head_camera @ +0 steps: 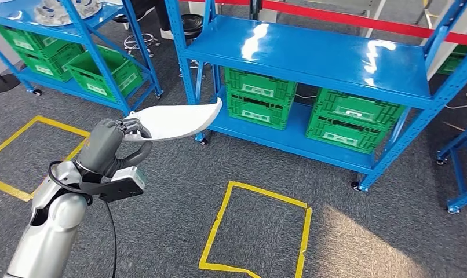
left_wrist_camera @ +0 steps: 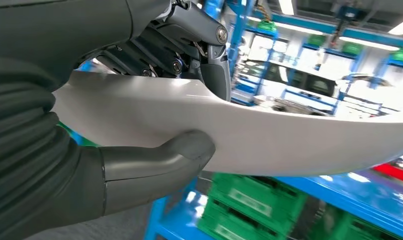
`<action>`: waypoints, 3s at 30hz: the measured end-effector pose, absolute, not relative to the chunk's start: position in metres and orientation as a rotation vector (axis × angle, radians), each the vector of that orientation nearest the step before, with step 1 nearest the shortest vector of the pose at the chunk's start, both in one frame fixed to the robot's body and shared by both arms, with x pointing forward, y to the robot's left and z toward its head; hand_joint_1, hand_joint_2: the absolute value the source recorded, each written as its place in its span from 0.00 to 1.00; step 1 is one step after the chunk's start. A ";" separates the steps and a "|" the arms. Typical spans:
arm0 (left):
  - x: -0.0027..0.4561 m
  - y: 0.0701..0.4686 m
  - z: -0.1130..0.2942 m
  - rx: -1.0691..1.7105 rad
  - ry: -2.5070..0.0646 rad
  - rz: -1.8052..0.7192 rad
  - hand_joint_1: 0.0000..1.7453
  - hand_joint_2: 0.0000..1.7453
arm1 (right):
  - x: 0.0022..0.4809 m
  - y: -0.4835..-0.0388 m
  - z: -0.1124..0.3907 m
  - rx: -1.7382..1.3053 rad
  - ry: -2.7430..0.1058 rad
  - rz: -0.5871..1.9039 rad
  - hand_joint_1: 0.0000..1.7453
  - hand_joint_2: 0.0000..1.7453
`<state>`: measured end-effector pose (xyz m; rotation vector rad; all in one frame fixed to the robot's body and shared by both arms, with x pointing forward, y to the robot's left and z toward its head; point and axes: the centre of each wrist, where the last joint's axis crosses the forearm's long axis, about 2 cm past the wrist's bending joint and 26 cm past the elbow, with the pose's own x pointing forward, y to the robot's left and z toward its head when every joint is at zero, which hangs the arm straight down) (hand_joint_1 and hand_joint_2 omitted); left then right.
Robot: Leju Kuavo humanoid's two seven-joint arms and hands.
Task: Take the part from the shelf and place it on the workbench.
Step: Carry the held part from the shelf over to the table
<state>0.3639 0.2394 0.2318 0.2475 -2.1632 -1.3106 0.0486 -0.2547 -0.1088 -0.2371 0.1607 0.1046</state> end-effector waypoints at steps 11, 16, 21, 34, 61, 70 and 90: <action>0.395 0.225 0.286 0.313 -2.246 -1.397 0.90 1.00 | 0.054 -0.255 -0.108 -0.238 0.149 0.107 0.00 0.00; 0.401 0.213 0.290 0.301 -2.250 -1.401 0.90 1.00 | 0.053 -0.255 -0.108 -0.244 0.149 0.106 0.00 0.00; 0.406 0.213 0.291 0.359 -2.282 -1.364 0.90 1.00 | 0.054 -0.255 -0.108 -0.248 0.144 0.106 0.00 0.00; 0.408 0.226 0.270 0.425 -2.283 -1.270 0.90 1.00 | 0.053 -0.254 -0.108 -0.254 0.155 0.095 0.00 0.00; 0.426 0.225 0.254 0.306 -2.223 -1.223 0.90 1.00 | 0.054 -0.255 -0.108 -0.247 0.157 0.099 0.00 0.00; 0.430 0.229 0.253 0.309 -2.221 -1.213 0.90 1.00 | 0.055 -0.255 -0.108 -0.252 0.154 0.107 0.00 0.00; 0.435 0.239 0.257 0.339 -2.191 -1.215 0.90 1.00 | 0.052 -0.256 -0.108 -0.259 0.156 0.120 0.00 0.00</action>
